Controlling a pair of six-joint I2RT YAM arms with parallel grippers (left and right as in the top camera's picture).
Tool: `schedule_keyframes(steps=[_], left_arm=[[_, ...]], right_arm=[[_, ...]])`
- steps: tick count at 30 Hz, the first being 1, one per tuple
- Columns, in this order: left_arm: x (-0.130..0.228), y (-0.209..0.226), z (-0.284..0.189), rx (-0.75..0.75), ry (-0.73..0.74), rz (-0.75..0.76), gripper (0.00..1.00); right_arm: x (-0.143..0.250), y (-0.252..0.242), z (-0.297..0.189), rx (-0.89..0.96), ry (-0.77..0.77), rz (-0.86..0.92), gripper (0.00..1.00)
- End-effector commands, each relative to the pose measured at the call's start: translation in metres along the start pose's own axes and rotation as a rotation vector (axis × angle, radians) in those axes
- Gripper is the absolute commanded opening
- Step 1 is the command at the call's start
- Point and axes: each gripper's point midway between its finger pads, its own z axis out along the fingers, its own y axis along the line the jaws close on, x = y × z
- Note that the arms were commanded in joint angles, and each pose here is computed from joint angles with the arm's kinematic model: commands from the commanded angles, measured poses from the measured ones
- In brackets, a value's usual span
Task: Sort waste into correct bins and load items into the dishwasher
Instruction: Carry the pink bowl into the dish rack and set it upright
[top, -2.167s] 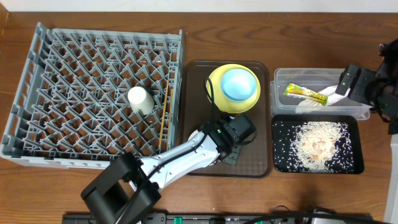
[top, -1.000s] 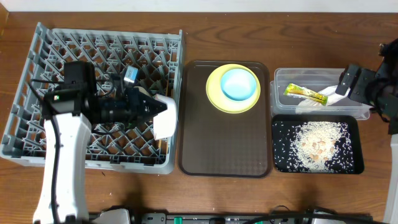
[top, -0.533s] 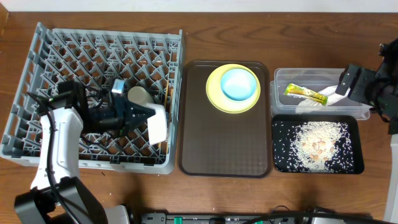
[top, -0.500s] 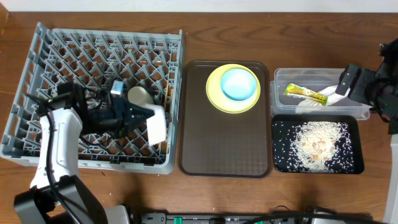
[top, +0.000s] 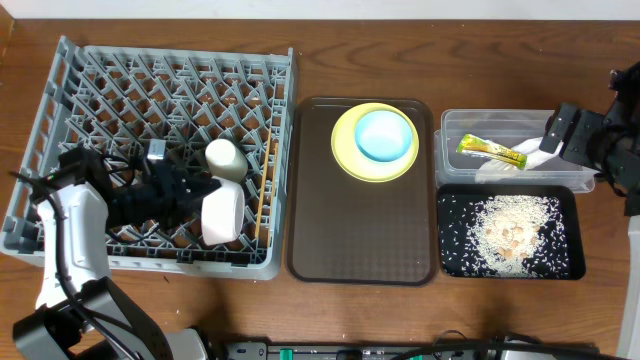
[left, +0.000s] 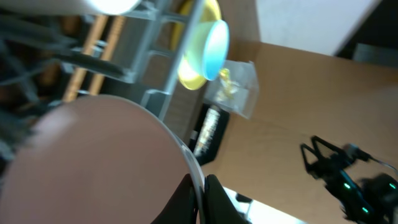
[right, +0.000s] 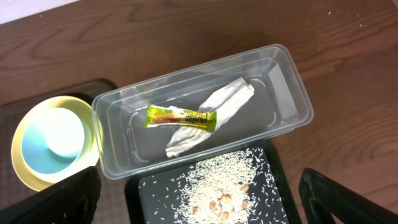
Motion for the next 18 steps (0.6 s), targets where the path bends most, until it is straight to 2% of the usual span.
schedule_keyframes(steps=[1, 7, 14, 18], left_arm=[[-0.002, 0.031, -0.007, -0.152, -0.015, -0.002, 0.08], [-0.010, 0.055, -0.023, -0.259, -0.064, -0.035, 0.17], [-0.025, 0.060, -0.041, -0.259, -0.155, -0.127, 0.53], [-0.037, 0.053, -0.055, -0.305, -0.209, -0.132, 0.61]], right_arm=[[-0.003, -0.001, -0.002, 0.000, -0.009, 0.017, 0.99], [-0.003, -0.001, -0.002, 0.000, -0.009, 0.017, 0.99], [-0.003, -0.001, -0.002, 0.000, -0.009, 0.017, 0.99], [-0.003, -0.001, -0.002, 0.000, -0.009, 0.017, 0.99]])
